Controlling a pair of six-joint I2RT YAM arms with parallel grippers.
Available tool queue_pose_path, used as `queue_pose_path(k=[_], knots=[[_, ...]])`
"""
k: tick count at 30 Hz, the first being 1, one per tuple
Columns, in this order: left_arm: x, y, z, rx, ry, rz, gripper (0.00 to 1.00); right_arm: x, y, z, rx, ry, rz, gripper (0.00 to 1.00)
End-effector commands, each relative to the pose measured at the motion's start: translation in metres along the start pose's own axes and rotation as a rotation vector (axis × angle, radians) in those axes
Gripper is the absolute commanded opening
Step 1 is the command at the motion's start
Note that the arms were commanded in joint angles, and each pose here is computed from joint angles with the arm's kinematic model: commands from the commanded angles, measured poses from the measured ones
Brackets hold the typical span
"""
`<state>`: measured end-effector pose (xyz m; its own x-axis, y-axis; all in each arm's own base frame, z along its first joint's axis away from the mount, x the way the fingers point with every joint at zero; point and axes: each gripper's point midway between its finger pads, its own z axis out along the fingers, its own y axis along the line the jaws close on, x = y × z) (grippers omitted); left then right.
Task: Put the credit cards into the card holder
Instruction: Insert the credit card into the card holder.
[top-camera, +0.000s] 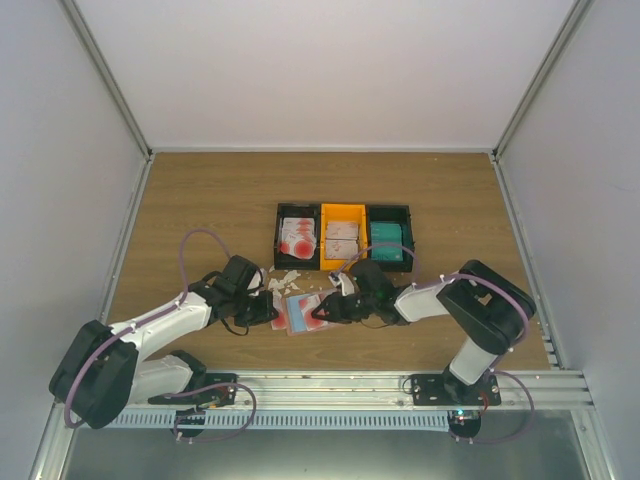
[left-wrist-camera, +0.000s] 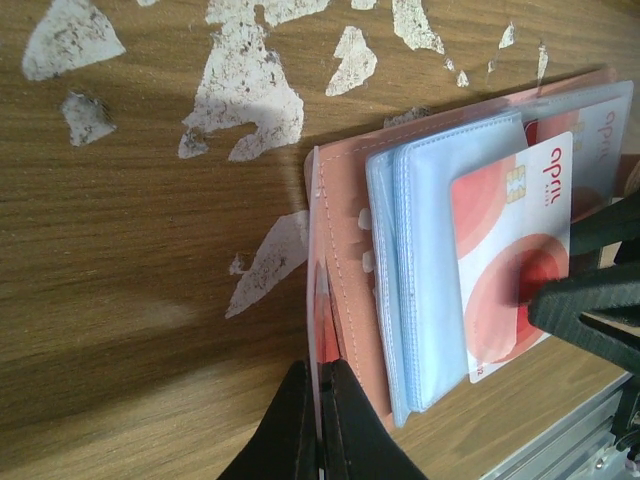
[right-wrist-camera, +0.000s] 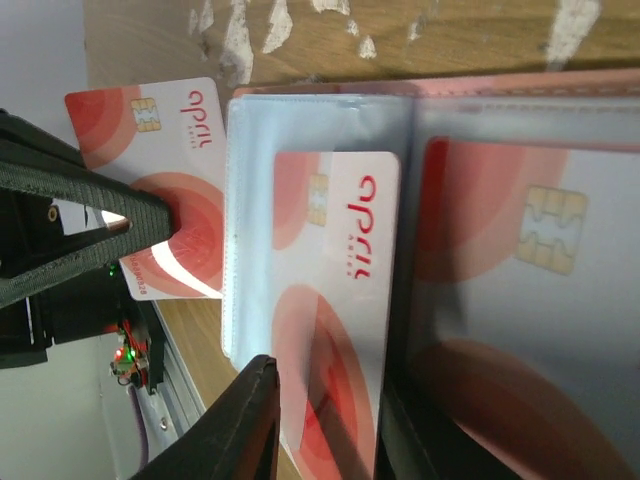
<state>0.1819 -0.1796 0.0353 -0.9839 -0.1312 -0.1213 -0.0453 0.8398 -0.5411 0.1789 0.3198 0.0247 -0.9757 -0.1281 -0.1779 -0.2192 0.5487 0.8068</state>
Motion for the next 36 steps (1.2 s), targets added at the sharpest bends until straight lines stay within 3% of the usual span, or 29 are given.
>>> queue_pose_path(k=[1,23,31,36], knots=[[0.007,0.004,0.005,-0.007,0.004,0.016,0.00,-0.007,-0.006,-0.003,0.061,-0.054,-0.006,0.30],[0.009,0.007,0.005,-0.013,0.003,0.008,0.00,-0.003,-0.017,-0.024,0.162,-0.105,-0.018,0.37],[0.009,0.007,0.005,-0.012,0.003,0.010,0.00,0.000,-0.029,-0.021,0.210,-0.074,-0.023,0.15],[0.009,0.007,0.006,-0.010,0.005,0.008,0.00,0.000,-0.032,-0.017,0.206,-0.073,-0.022,0.08]])
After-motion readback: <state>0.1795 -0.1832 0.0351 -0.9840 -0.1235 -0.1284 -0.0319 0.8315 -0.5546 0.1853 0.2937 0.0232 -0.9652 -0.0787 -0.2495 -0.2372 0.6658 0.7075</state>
